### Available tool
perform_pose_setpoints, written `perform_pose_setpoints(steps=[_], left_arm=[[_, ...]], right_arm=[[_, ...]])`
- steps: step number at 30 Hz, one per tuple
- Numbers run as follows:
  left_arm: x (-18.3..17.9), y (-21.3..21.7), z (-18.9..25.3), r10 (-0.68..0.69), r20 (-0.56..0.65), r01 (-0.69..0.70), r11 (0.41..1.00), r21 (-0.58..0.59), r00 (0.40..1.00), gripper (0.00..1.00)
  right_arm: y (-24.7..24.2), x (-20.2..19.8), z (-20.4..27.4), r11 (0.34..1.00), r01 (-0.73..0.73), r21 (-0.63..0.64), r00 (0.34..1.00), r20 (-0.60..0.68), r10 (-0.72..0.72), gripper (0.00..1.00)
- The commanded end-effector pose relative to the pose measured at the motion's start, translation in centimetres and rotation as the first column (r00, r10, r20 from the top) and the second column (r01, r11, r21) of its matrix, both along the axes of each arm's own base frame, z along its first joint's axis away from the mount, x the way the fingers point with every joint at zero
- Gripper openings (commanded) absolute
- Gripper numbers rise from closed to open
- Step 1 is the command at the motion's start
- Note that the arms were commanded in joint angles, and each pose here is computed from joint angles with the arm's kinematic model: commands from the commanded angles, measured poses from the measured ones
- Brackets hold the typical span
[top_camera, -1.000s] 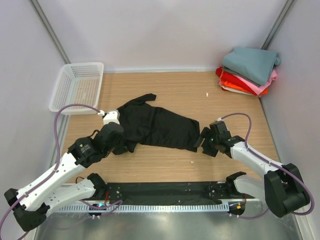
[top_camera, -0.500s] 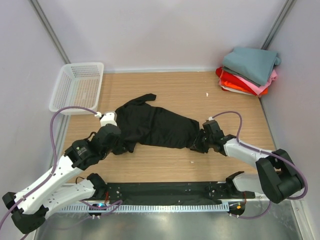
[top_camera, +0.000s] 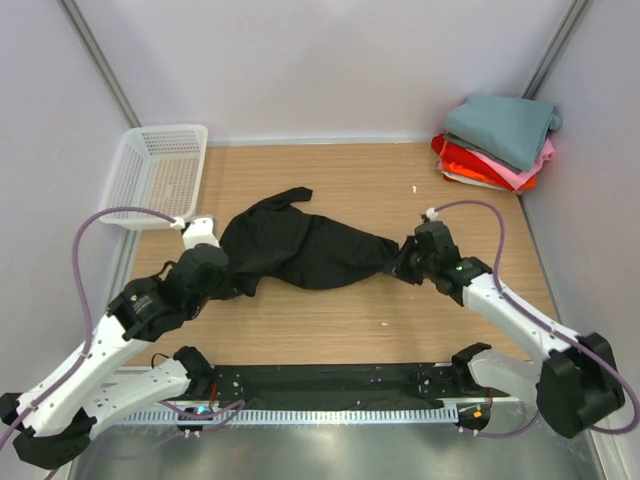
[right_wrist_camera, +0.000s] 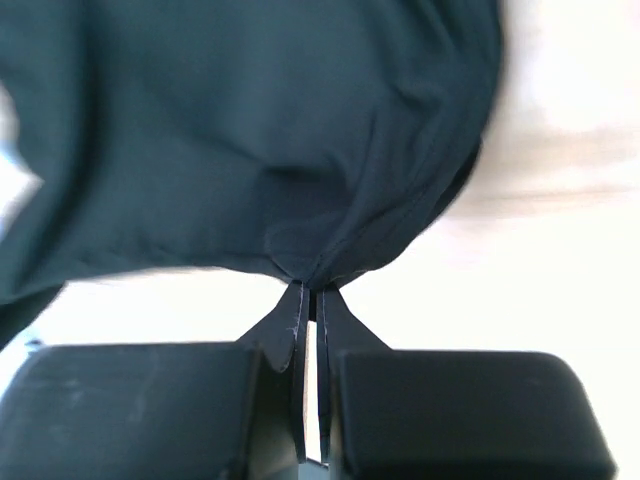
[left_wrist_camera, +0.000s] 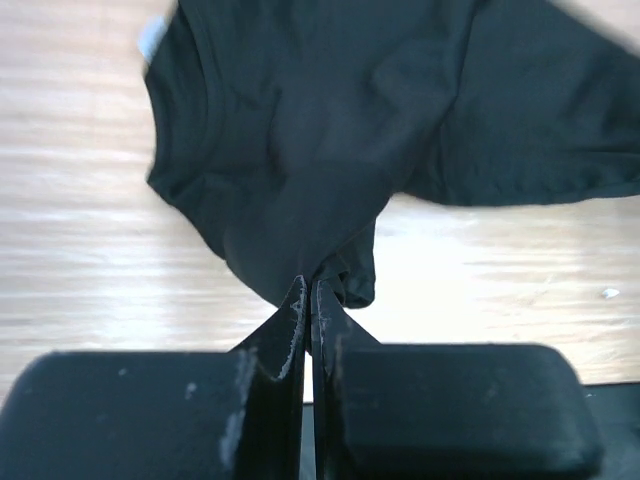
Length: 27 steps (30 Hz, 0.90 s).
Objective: Fold and stack the t-shirts
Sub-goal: Flatten the tshirt out
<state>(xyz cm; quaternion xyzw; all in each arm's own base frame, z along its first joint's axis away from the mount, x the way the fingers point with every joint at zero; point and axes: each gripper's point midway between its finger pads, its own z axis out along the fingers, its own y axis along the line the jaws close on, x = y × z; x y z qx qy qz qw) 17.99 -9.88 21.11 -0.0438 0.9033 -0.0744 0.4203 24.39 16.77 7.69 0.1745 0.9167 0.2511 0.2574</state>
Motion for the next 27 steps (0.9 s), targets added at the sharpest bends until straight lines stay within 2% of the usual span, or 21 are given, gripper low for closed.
perform_pose_setpoints(steps=[1, 5, 7, 8, 9, 11, 13, 16, 19, 21, 22, 23, 24, 25, 27], left_arm=[[0.5, 2.2, 4.9, 0.035, 0.134, -0.037, 0.999, 0.013, 0.990, 0.00], [0.6, 1.7, 10.1, -0.032, 0.230, 0.038, 0.999, -0.022, 0.973, 0.00], [0.8, 1.3, 12.2, -0.082, 0.268, 0.087, 0.996, -0.004, 0.960, 0.00], [0.5, 1.0, 14.7, -0.104, 0.315, 0.121, 0.992, -0.037, 0.943, 0.00], [0.5, 0.9, 16.0, -0.144, 0.346, 0.158, 0.987, -0.011, 0.927, 0.00], [0.3, 1.1, 19.7, -0.164, 0.421, 0.190, 0.981, -0.021, 0.892, 0.00], [-0.1, 1.0, 22.2, -0.220, 0.481, 0.247, 0.969, 0.009, 0.848, 0.00], [-1.8, 0.5, 27.0, -0.285, 0.594, 0.359, 0.933, -0.007, 0.752, 0.00], [-4.7, -0.2, 31.7, -0.370, 0.717, 0.509, 0.860, 0.024, 0.591, 0.00], [-6.7, -0.2, 35.0, -0.385, 0.792, 0.574, 0.817, 0.053, 0.474, 0.00], [-7.9, -0.7, 36.0, -0.412, 0.811, 0.627, 0.775, 0.072, 0.415, 0.00], [-9.8, -0.5, 38.2, -0.411, 0.850, 0.670, 0.736, 0.096, 0.330, 0.00], [-10.3, -0.9, 39.0, -0.419, 0.859, 0.691, 0.714, 0.110, 0.295, 0.00], [-12.1, -0.5, 40.7, -0.412, 0.884, 0.723, 0.678, 0.133, 0.224, 0.00], [-12.7, -0.5, 42.1, -0.402, 0.897, 0.728, 0.670, 0.149, 0.186, 0.00]], right_arm=[[-0.7, 1.6, 7.7, 1.000, 0.003, -0.018, 0.981, 0.195, 0.000, 0.01], [-1.6, 0.5, 14.1, 1.000, -0.007, -0.002, 0.950, 0.311, 0.007, 0.02], [-1.8, 0.1, 18.4, 0.999, -0.031, 0.009, 0.916, 0.401, 0.024, 0.01], [-2.0, -0.4, 19.5, 0.999, -0.037, 0.008, 0.908, 0.419, 0.030, 0.01], [-2.4, -1.1, 23.2, 0.998, -0.044, 0.033, 0.866, 0.500, 0.022, 0.01], [-3.0, -2.1, 26.6, 0.997, -0.061, 0.037, 0.808, 0.589, 0.028, 0.01], [-4.2, -4.3, 31.5, 0.995, -0.077, 0.058, 0.706, 0.708, 0.014, 0.01], [-5.9, -8.5, 37.2, 0.991, -0.119, 0.068, 0.530, 0.848, 0.006, 0.01], [-7.7, -12.4, 41.1, 0.988, -0.132, 0.074, 0.366, 0.930, -0.021, 0.02], [-8.7, -14.3, 43.0, 0.989, -0.131, 0.065, 0.282, 0.959, -0.025, 0.01], [-9.2, -15.3, 43.6, 0.990, -0.130, 0.061, 0.250, 0.968, -0.027, 0.01], [-9.5, -16.0, 44.0, 0.990, -0.127, 0.054, 0.229, 0.973, -0.024, 0.02], [-10.1, -16.9, 44.9, 0.992, -0.120, 0.043, 0.189, 0.982, -0.019, 0.01], [-10.5, -17.6, 45.3, 0.993, -0.115, 0.039, 0.171, 0.985, -0.019, 0.01], [-11.6, -19.4, 46.8, 0.994, -0.097, 0.042, 0.117, 0.993, -0.031, 0.01]])
